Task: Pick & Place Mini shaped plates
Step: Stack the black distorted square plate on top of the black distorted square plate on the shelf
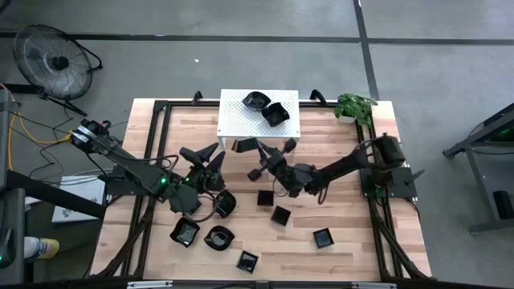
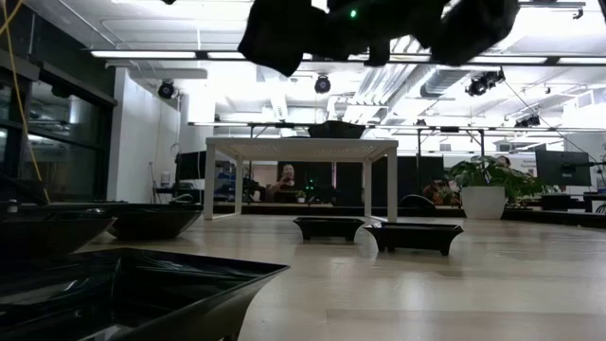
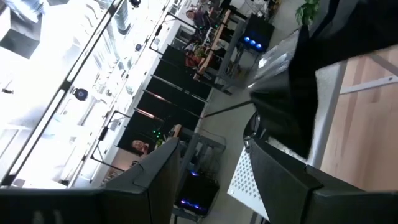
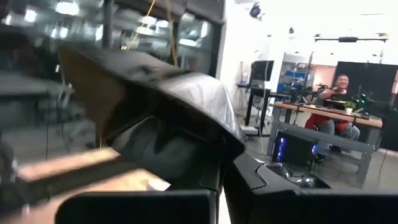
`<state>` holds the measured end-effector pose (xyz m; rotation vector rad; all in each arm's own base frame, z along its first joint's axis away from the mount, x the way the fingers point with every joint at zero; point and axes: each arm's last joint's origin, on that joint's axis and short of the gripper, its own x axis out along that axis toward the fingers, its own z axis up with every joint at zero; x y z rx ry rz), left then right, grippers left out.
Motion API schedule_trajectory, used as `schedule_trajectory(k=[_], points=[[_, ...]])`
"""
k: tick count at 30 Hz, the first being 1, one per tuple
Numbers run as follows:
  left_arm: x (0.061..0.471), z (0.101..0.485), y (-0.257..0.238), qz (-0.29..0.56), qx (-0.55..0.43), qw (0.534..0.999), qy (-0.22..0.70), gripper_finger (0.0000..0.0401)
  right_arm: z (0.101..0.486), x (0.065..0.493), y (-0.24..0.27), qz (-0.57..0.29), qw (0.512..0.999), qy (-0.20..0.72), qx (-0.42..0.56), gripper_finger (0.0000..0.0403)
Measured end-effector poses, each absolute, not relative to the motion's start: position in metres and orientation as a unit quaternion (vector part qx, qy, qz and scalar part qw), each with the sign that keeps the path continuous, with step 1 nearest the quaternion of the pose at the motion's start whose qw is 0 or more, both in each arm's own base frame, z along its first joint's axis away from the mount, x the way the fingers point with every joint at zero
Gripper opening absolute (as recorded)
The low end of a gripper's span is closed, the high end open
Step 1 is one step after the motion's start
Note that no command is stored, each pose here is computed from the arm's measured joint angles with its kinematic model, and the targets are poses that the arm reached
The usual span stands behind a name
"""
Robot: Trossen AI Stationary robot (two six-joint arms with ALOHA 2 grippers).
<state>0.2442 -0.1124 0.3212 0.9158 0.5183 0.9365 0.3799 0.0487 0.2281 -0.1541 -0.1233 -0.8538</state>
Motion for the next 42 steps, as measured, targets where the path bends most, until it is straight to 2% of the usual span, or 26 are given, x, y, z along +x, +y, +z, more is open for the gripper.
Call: schedule_trajectory(k=[5, 10, 15, 23, 31, 36, 42], points=[[0.238, 0.315, -0.108, 0.429, 0.423, 0.761, 0.240, 0.0189, 0.257, 0.362, 0.042, -0.401, 0.911, 0.023, -0.093, 0.0000], [0.218, 0.315, -0.096, 0.419, 0.389, 0.789, 0.225, 0.0189, 0.295, 0.325, 0.016, -0.387, 0.914, 0.089, -0.087, 0.0000], [0.194, 0.313, -0.082, 0.418, 0.344, 0.813, 0.214, 0.0189, 0.340, 0.284, -0.024, -0.351, 0.926, 0.135, -0.022, 0.0000], [0.179, 0.304, -0.073, 0.409, 0.327, 0.820, 0.230, 0.0189, 0.375, 0.259, -0.085, -0.299, 0.922, 0.238, 0.058, 0.0000], [0.166, 0.297, -0.065, 0.421, 0.317, 0.817, 0.235, 0.0189, 0.388, 0.273, -0.133, -0.250, 0.900, 0.336, 0.123, 0.0000], [0.160, 0.290, -0.062, 0.429, 0.304, 0.819, 0.232, 0.0189, 0.383, 0.296, -0.163, -0.207, 0.870, 0.417, 0.160, 0.0000], [0.155, 0.272, -0.059, 0.431, 0.295, 0.820, 0.233, 0.0189, 0.379, 0.314, -0.198, -0.193, 0.839, 0.469, 0.197, 0.0000]])
